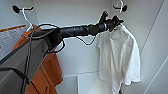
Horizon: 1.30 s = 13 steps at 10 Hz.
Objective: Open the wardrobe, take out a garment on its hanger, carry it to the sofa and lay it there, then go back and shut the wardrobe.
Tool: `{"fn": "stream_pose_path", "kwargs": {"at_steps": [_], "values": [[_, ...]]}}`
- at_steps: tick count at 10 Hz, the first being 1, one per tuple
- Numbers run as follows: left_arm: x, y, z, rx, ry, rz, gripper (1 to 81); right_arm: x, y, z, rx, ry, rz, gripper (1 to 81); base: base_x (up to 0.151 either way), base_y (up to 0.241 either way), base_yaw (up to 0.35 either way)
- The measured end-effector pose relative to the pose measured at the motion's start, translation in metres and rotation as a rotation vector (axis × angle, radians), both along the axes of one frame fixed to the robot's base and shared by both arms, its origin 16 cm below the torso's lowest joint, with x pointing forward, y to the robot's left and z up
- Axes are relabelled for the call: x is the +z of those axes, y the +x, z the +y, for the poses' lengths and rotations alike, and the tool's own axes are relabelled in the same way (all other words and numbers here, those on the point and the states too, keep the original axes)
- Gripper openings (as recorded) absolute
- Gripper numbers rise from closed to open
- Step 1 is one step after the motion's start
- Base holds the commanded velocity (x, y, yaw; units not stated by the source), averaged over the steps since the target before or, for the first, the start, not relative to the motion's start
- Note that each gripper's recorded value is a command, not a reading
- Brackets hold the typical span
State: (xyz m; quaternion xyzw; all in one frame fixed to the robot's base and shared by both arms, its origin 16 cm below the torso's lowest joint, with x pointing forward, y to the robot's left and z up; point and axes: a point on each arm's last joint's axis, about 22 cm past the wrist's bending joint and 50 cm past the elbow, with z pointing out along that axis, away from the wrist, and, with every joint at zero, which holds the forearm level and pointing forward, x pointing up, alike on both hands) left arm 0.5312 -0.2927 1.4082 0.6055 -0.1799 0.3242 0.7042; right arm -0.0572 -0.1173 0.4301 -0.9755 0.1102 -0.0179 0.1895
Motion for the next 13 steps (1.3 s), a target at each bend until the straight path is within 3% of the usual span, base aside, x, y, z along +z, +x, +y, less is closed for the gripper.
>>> {"fn": "stream_pose_path", "kwargs": {"at_steps": [3, 7, 9, 12, 13], "values": [[-0.001, -0.015, -0.004, -0.028, 0.011, -0.024, 1.0, 0.000, 0.000, 0.001, -0.002, 0.001, 0.000, 81.1, 0.000, 0.000, 0.000], [0.015, -0.026, 0.017, -0.047, 0.011, -0.053, 1.0, 0.000, 0.000, -0.002, 0.002, -0.004, -0.002, 81.1, 0.000, 0.000, 0.000], [0.022, -0.012, 0.043, -0.010, 0.022, -0.085, 1.0, -0.001, 0.001, -0.003, 0.010, -0.004, -0.004, 81.1, 0.000, 0.000, 0.000], [-0.003, 0.016, 0.103, 0.096, 0.136, -0.104, 1.0, -0.002, 0.012, -0.006, 0.095, -0.001, -0.010, 81.1, 0.000, 0.000, 0.000], [-0.005, 0.024, 0.124, 0.136, 0.150, -0.107, 1.0, -0.003, 0.016, -0.006, 0.129, 0.000, -0.010, 81.1, 0.000, 0.000, 0.000]]}}
